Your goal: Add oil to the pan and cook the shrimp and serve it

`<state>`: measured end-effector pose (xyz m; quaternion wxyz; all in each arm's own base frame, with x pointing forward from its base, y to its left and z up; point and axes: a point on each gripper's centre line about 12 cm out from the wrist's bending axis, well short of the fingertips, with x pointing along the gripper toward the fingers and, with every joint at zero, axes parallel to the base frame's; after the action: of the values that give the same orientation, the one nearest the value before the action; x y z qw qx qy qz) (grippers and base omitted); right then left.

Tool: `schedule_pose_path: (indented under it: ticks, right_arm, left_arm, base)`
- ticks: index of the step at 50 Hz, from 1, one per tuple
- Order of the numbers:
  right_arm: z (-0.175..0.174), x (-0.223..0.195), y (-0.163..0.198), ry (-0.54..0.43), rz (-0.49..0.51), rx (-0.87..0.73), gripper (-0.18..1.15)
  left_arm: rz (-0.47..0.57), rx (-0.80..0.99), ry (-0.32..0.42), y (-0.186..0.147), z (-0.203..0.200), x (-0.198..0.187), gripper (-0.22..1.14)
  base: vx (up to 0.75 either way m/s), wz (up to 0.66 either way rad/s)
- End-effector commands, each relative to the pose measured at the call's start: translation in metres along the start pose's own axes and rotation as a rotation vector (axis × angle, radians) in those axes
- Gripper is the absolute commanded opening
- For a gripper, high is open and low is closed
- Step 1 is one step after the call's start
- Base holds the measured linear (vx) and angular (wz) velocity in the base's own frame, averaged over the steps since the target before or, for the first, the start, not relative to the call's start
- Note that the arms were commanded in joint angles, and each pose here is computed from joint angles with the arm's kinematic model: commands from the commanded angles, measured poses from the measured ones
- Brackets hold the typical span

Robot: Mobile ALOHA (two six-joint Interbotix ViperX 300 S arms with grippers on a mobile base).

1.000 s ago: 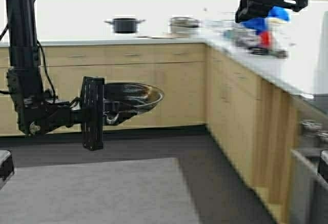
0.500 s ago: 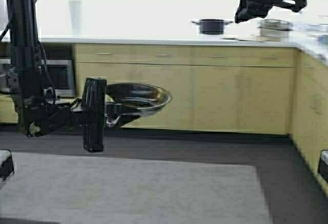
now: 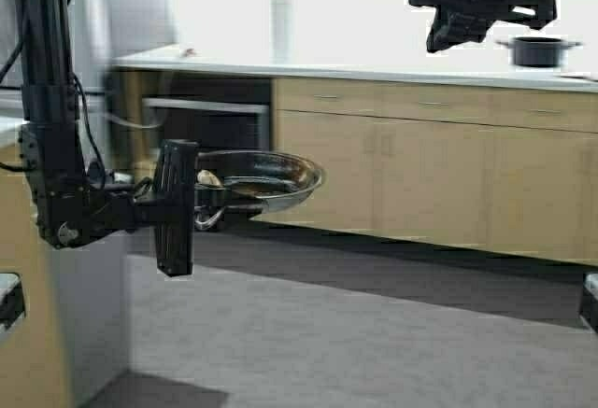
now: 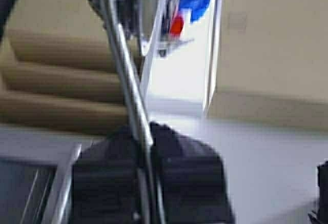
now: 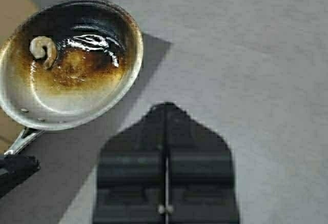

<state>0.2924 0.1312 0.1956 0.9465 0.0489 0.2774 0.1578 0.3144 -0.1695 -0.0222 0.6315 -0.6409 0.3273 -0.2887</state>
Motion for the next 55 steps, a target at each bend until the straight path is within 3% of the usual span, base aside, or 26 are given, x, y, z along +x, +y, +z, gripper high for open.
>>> schedule_pose_path:
  ticks: [1, 55]
  right_arm:
    - [0.013, -0.006, 0.004, -0.043, 0.013, -0.003, 0.05]
    - [0.011, 0.003, 0.005, -0.008, 0.013, -0.008, 0.05]
  left_arm:
    - [-0.119, 0.081, -0.009, -0.036, 0.010, 0.010, 0.03]
    - [-0.102, 0.064, -0.015, -0.032, 0.001, -0.003, 0.03]
  base:
    - [0.11, 0.59]
    - [0.07, 0.45]
